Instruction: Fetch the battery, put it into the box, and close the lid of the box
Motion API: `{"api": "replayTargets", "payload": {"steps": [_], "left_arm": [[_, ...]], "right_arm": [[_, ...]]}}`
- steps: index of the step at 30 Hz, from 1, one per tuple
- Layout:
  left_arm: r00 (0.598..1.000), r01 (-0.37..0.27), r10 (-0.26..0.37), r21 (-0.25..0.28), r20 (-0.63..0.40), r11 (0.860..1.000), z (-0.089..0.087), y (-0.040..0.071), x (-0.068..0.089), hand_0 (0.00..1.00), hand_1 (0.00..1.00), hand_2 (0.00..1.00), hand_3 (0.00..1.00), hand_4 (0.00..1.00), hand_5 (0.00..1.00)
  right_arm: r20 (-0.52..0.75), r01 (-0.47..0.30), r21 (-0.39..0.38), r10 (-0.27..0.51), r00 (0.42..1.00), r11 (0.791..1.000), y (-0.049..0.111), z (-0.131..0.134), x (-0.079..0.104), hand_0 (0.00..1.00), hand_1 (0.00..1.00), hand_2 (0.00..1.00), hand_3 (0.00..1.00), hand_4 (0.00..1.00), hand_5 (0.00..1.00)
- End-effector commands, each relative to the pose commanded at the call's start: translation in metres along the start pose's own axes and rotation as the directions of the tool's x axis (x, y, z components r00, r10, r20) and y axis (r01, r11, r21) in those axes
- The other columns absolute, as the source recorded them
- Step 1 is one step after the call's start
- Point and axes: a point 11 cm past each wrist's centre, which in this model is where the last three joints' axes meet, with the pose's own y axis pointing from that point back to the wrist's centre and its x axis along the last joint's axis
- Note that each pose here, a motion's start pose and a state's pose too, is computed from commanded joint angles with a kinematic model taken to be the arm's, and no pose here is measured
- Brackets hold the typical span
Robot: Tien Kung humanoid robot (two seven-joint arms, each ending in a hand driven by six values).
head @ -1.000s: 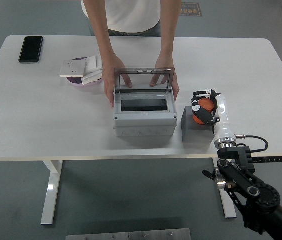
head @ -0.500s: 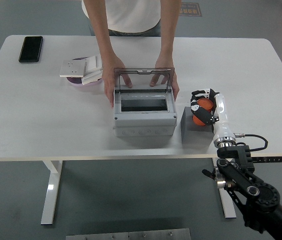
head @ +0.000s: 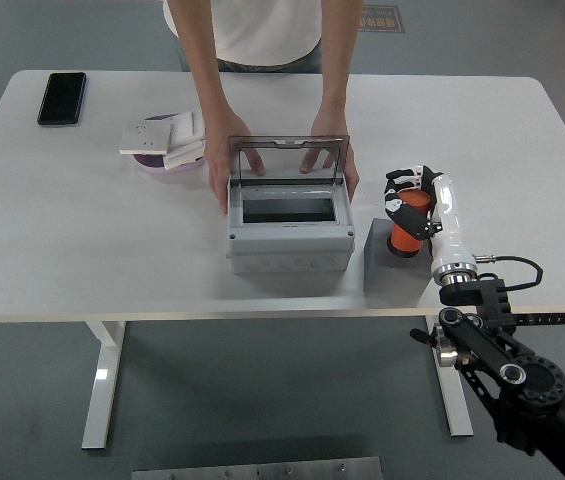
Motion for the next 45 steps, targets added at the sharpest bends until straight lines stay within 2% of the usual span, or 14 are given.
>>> {"api": "replayTargets", "payload": {"steps": [11, 12, 23, 24, 29, 35, 36, 41, 42, 45], "left_arm": [[1.000, -0.002, 0.002, 0.000, 0.007, 1.000, 0.001, 0.000, 0.000, 0.637, 0.747, 0.589, 0.509, 0.403, 0.002], [1.000, -0.002, 0.002, 0.000, 0.008, 1.000, 0.001, 0.000, 0.000, 0.638, 0.747, 0.589, 0.509, 0.407, 0.002], [1.000, -0.006, 0.006, -0.005, 0.008, 1.000, 0.003, 0.000, 0.002, 0.638, 0.747, 0.590, 0.509, 0.410, 0.002], [1.000, -0.005, 0.006, -0.004, 0.008, 1.000, 0.003, 0.000, 0.001, 0.638, 0.747, 0.590, 0.509, 0.410, 0.002], [1.000, -0.005, 0.005, -0.006, 0.006, 1.000, 0.003, 0.000, 0.001, 0.638, 0.747, 0.590, 0.509, 0.410, 0.002], [1.000, -0.007, 0.007, -0.008, 0.001, 1.000, 0.003, 0.000, 0.002, 0.638, 0.747, 0.590, 0.508, 0.412, 0.002], [1.000, -0.007, 0.007, -0.008, 0.001, 1.000, 0.003, 0.000, 0.003, 0.640, 0.747, 0.589, 0.508, 0.413, 0.002], [1.000, -0.009, 0.009, -0.008, -0.002, 1.000, 0.003, 0.001, 0.004, 0.640, 0.747, 0.589, 0.508, 0.413, 0.002], [1.000, -0.009, 0.009, -0.008, -0.002, 1.000, 0.003, 0.001, 0.004, 0.640, 0.747, 0.589, 0.508, 0.416, 0.002], [1.000, -0.010, 0.010, -0.008, -0.004, 1.000, 0.003, 0.001, 0.004, 0.640, 0.747, 0.589, 0.508, 0.416, 0.002]], "right_arm": [[-0.031, 0.025, 0.020, -0.024, 0.999, 0.999, -0.006, -0.010, -0.001, 0.297, 0.349, 0.352, 0.380, 0.236, 0.002], [-0.036, 0.029, 0.024, -0.028, 0.999, 0.999, -0.008, -0.012, -0.001, 0.295, 0.351, 0.352, 0.380, 0.268, 0.002], [-0.096, 0.073, 0.072, -0.066, 0.993, 0.995, -0.024, -0.039, -0.001, 0.289, 0.348, 0.351, 0.381, 0.263, 0.002], [-0.109, 0.084, 0.076, -0.076, 0.991, 0.994, -0.025, -0.042, -0.003, 0.282, 0.340, 0.352, 0.382, 0.228, 0.002], [-0.191, 0.128, 0.093, -0.109, 0.976, 0.987, -0.032, -0.057, -0.007, 0.282, 0.340, 0.352, 0.382, 0.228, 0.002], [-0.335, 0.202, 0.113, -0.154, 0.930, 0.973, -0.038, -0.084, -0.014, 0.280, 0.336, 0.354, 0.384, 0.208, 0.002], [-0.364, 0.212, 0.113, -0.158, 0.918, 0.971, -0.039, -0.088, -0.015, 0.259, 0.311, 0.334, 0.366, 0.181, 0.002], [-0.485, 0.246, 0.108, -0.165, 0.859, 0.963, -0.042, -0.101, -0.018, 0.259, 0.311, 0.334, 0.366, 0.181, 0.002], [-0.510, 0.254, 0.106, -0.167, 0.844, 0.961, -0.042, -0.103, -0.020, 0.224, 0.262, 0.305, 0.322, 0.102, 0.002], [-0.586, 0.291, 0.094, -0.184, 0.789, 0.952, -0.040, -0.107, -0.027, 0.224, 0.262, 0.305, 0.322, 0.102, 0.002]]}}
